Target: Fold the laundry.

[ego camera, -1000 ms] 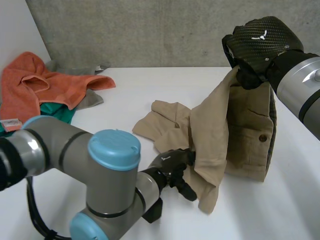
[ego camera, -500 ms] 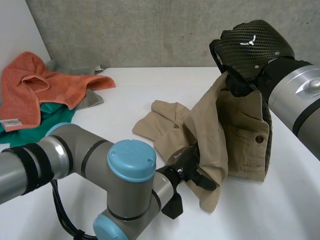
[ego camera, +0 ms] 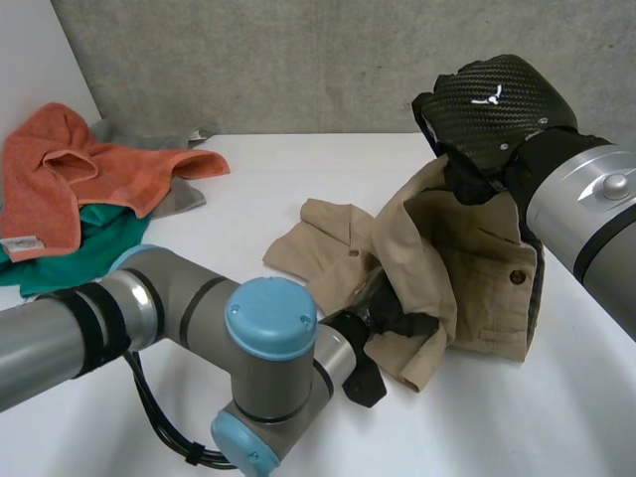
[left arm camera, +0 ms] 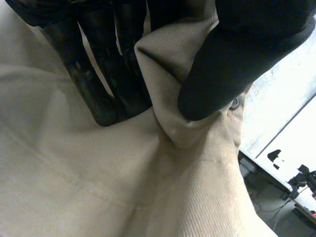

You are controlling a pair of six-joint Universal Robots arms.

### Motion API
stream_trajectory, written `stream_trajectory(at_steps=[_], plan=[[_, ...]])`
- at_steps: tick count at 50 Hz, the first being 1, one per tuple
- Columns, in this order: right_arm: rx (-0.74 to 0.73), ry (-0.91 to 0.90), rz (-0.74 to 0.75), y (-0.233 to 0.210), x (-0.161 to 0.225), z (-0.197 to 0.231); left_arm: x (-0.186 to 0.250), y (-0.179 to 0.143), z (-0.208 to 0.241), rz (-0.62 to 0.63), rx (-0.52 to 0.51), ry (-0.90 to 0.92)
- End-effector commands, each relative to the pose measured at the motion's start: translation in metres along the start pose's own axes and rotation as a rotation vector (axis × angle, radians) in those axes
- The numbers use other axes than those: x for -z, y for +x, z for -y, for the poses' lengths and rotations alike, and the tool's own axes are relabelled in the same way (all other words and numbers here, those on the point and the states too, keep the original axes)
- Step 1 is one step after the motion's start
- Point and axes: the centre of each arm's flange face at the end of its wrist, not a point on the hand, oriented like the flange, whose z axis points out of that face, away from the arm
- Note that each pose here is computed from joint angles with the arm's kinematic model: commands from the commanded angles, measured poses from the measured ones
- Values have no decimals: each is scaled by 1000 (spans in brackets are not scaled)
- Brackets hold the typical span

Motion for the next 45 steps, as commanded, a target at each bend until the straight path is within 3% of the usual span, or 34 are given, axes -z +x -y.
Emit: stream_trajectory(at_steps=[1, 4, 9, 16, 20, 24, 36, 45], plan=[[9, -23, -12, 3, -2, -6, 24, 9, 57, 66, -172, 85], [11, -34, -7, 3, -1, -8, 38, 9, 96, 113, -269, 149], [11, -52, -36, 12, -5, -14, 65, 15, 150, 193, -520, 246], [10, -115, -61, 25, -9, -34, 84, 16, 178, 305, -819, 240], [11, -141, -36, 18, -6, -39, 97, 17, 177, 385, -1063, 152], [24, -144, -37, 21, -6, -36, 114, 37, 184, 424, -1183, 204], [59, 145, -178, 55, 13, 37, 189, 158, 247, 300, -1270, 834], [69, 269, -247, 67, 49, 73, 234, 199, 251, 245, -1268, 1006]])
